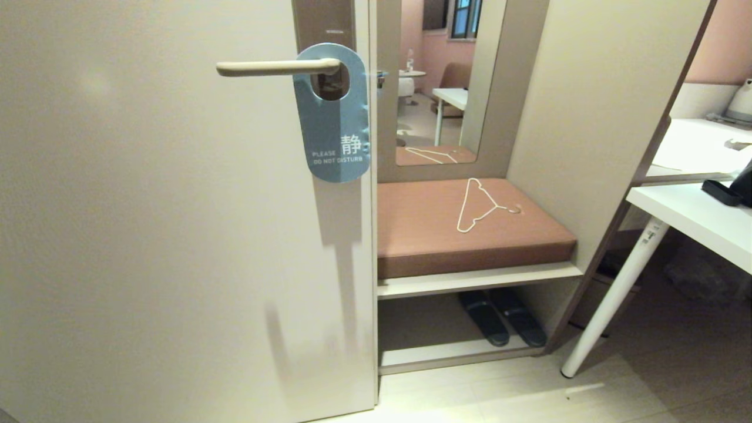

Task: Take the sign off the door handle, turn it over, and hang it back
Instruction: Take down the sign

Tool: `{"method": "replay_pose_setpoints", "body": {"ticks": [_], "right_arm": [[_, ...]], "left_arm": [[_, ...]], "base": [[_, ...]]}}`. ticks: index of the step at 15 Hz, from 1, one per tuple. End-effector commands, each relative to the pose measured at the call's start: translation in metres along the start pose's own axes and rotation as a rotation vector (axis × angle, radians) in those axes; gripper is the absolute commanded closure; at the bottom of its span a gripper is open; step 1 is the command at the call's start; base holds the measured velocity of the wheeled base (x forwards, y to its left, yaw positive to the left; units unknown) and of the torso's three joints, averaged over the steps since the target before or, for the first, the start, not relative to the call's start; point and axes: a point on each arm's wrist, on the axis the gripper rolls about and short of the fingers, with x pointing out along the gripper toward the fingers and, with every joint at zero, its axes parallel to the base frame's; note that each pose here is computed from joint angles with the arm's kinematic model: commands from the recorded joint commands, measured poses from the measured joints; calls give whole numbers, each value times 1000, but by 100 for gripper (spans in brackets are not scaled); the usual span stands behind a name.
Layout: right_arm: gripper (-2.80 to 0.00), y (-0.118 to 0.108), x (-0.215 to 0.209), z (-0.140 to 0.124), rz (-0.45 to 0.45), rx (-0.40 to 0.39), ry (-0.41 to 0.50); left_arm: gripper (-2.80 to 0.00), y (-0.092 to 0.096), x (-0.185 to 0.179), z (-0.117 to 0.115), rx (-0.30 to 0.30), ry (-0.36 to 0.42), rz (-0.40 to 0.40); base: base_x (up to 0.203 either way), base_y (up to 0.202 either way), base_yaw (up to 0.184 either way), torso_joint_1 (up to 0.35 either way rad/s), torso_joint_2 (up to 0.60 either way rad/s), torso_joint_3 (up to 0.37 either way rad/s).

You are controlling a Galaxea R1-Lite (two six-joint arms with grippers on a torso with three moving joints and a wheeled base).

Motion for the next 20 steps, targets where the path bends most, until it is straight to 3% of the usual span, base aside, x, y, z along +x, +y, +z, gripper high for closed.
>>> {"method": "replay_pose_setpoints", "body": {"ticks": [1,20], "right_arm": [[0,0,0,0,1,-1,1],[0,0,0,0,1,-1,1]], "left_arm": [[0,0,0,0,-1,0,1],[0,0,0,0,-1,0,1]], "base": [[0,0,0,0,0,0],[0,0,0,0,0,0]]}}
